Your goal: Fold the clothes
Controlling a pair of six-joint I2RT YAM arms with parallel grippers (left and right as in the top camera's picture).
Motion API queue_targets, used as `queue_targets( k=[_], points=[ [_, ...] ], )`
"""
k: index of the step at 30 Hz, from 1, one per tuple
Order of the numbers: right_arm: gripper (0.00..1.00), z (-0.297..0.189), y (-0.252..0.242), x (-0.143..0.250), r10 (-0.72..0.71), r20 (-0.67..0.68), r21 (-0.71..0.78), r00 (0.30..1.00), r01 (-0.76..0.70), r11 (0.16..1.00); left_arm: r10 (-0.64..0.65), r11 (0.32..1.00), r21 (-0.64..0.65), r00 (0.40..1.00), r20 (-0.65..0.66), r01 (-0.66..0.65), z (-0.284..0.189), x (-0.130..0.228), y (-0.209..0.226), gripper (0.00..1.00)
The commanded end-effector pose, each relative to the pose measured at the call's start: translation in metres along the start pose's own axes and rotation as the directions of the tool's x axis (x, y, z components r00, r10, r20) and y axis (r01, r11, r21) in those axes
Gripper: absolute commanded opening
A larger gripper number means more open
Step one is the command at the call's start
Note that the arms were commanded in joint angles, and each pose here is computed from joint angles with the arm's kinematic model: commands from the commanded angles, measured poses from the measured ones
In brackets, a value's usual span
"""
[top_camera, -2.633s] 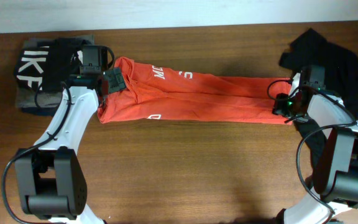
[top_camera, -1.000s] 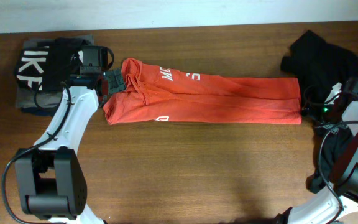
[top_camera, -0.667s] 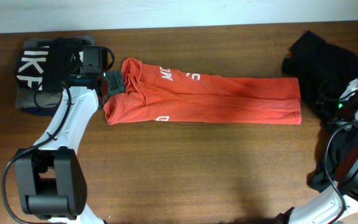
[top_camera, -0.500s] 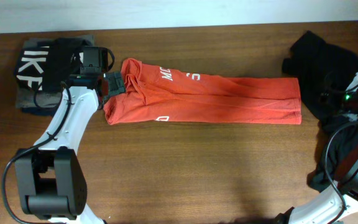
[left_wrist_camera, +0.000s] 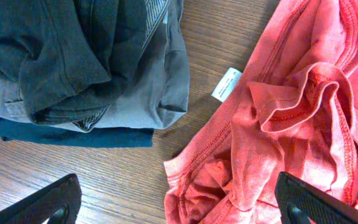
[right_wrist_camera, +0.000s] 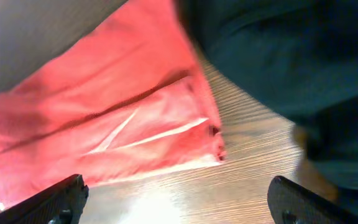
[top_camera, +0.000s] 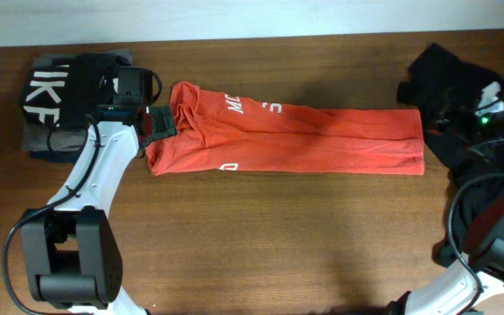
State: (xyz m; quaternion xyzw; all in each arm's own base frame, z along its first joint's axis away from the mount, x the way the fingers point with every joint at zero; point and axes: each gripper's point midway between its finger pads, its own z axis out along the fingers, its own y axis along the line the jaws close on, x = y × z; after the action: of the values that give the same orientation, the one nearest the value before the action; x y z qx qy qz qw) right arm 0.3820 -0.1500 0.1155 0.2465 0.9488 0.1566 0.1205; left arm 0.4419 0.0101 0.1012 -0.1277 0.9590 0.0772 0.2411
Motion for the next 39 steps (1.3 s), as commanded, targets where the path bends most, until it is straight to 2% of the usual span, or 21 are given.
queue_targets(
  k=[1,8,17,33,39],
  points=[
    [0.98,0.005,0.032,0.007,-0.123,-0.027,-0.037,0.992,0.122,0.992,0.010,1.000,-0.003,1.000,0.005,-0.010,0.000,-0.004,0.000,0.99],
    [1.00,0.019,0.038,0.011,-0.186,-0.059,0.054,0.981,0.189,0.981,0.010,1.000,-0.003,1.000,0.005,-0.010,0.000,-0.004,0.000,0.99],
    [0.98,0.052,0.013,0.023,-0.179,-0.094,0.129,0.979,0.191,0.973,0.010,1.000,-0.003,1.000,0.004,-0.010,0.000,-0.004,0.000,0.99],
    [0.81,0.113,-0.022,0.052,-0.183,-0.073,0.173,0.980,0.193,0.966,0.011,1.000,-0.006,1.000,-0.002,-0.011,0.000,-0.002,0.001,0.99],
    [0.79,0.123,-0.025,0.047,-0.201,-0.023,0.176,0.979,0.202,0.964,0.011,1.000,-0.006,1.000,-0.002,-0.011,0.000,-0.002,0.001,0.99]
  ],
)
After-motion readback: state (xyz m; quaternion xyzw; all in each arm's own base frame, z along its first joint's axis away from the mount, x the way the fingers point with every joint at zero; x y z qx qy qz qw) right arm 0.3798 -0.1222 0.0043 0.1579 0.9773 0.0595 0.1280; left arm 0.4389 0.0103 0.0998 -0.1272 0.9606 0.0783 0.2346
